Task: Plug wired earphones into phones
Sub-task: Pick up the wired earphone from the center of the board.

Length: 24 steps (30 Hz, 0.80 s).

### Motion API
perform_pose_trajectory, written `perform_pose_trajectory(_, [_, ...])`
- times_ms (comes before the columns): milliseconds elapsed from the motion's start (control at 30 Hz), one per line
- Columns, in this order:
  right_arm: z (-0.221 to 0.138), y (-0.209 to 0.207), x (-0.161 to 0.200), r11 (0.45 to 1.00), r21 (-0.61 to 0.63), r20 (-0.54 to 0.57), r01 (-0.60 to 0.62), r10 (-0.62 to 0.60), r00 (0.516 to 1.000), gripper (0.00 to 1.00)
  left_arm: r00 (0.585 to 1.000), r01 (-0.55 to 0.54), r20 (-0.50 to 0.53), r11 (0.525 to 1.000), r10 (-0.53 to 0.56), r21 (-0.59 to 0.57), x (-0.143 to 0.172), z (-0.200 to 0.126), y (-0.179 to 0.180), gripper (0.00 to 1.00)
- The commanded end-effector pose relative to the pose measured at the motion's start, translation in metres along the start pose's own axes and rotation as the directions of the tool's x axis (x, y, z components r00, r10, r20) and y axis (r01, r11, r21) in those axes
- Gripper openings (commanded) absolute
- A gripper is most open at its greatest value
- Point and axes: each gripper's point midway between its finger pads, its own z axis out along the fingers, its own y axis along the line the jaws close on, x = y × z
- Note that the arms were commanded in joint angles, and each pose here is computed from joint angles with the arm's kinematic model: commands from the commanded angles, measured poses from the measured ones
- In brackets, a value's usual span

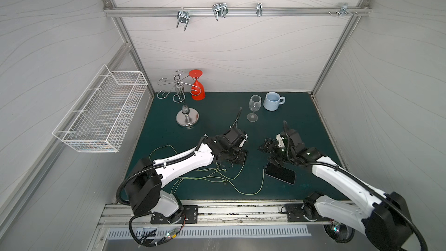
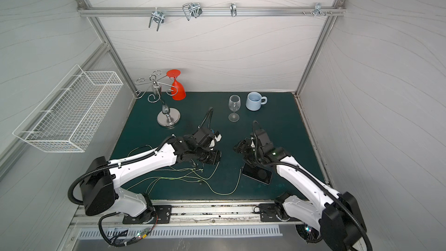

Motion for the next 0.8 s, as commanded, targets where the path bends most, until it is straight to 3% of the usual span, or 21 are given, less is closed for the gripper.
perform_pose_trajectory(0, [0.01, 0.03, -0.006, 0.995, -0.06, 0.013, -0.077, 0.078, 0.997, 0.83, 0.998, -0.014, 0.068, 0.996, 0.008, 0.087, -0.012, -0.012, -0.018, 0.0])
perform_pose_trajectory(233, [0.026, 0.052, -0.004, 0.988, -0.078, -0.034, -0.13, 0.128, 0.991, 0.81, 0.993, -0.043, 0.117, 0.989, 0.027, 0.141, -0.013, -0.033, -0.028, 0.0])
perform_pose_trajectory(500, [0.032, 0.076, 0.004, 0.986, -0.141, -0.087, -0.093, 0.082, 0.993, 0.77, 0.983, -0.111, 0.165, 0.973, 0.078, 0.201, -0.013, -0.054, -0.041, 0.0])
perform_pose_trajectory(767, [0.027, 0.097, 0.006, 0.984, -0.173, -0.101, -0.042, 0.025, 0.995, 0.63, 0.974, -0.138, 0.206, 0.963, 0.09, 0.23, -0.017, -0.063, -0.048, 0.0])
